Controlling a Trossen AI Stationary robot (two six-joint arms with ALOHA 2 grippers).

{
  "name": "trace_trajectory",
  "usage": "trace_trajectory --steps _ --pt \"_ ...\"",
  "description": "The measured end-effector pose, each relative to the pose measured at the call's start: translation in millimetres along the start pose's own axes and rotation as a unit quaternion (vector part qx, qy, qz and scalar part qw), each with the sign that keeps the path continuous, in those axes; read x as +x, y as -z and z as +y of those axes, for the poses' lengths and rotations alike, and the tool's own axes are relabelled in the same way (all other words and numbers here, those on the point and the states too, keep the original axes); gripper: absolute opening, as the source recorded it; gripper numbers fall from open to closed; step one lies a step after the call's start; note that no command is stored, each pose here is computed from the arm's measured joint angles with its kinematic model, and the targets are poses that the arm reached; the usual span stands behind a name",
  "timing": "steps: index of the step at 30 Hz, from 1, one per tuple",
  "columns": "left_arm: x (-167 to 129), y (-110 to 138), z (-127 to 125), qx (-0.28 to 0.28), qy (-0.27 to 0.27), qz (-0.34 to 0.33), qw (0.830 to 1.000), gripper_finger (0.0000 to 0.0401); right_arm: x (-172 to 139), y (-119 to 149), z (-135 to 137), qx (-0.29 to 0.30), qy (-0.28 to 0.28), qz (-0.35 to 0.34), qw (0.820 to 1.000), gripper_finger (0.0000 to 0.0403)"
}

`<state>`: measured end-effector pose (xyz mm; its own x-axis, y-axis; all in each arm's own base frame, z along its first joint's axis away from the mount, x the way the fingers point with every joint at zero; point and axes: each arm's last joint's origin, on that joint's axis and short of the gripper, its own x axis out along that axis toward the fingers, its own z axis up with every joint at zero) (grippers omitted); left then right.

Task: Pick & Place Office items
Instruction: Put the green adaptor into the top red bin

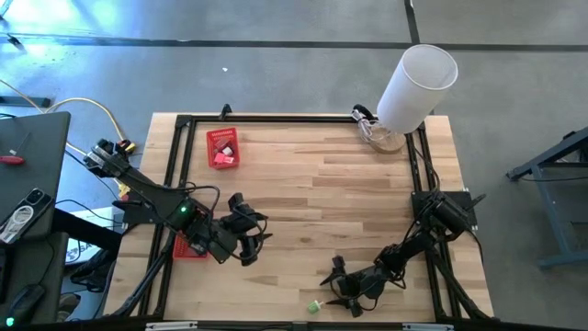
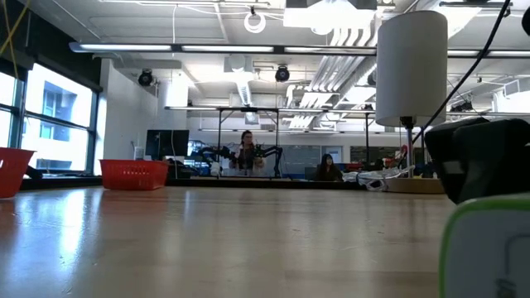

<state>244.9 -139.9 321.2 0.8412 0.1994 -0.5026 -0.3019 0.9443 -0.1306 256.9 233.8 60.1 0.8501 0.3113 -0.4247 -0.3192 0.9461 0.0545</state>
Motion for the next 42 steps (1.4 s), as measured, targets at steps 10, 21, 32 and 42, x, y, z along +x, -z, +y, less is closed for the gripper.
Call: trace_trajectory --steps 10,21,32,42 --pt "0.0 0.0 0.0 0.0 0.0 0.0 1.0 0.0222 1.6 -0.9 0.3 0.007 -0.026 0.013 1.0 0.0262" --pt "-0.1 -0.1 0.0 -0.001 0.0 0.0 1.0 0.0222 2.0 -1.2 1.0 -0.017 -0.051 0.017 0.998 0.0262" --pt "-0.1 -0.1 0.0 -0.002 0.0 0.0 1.0 0.0222 4.8 -3.8 -4.5 -0.046 -0.1 0.018 0.994 0.0262" --pt "-0.1 -0.1 0.0 -0.002 0.0 0.0 1.0 0.0222 10.7 -10.5 -6.6 -0.058 -0.111 0.013 0.992 0.0262"
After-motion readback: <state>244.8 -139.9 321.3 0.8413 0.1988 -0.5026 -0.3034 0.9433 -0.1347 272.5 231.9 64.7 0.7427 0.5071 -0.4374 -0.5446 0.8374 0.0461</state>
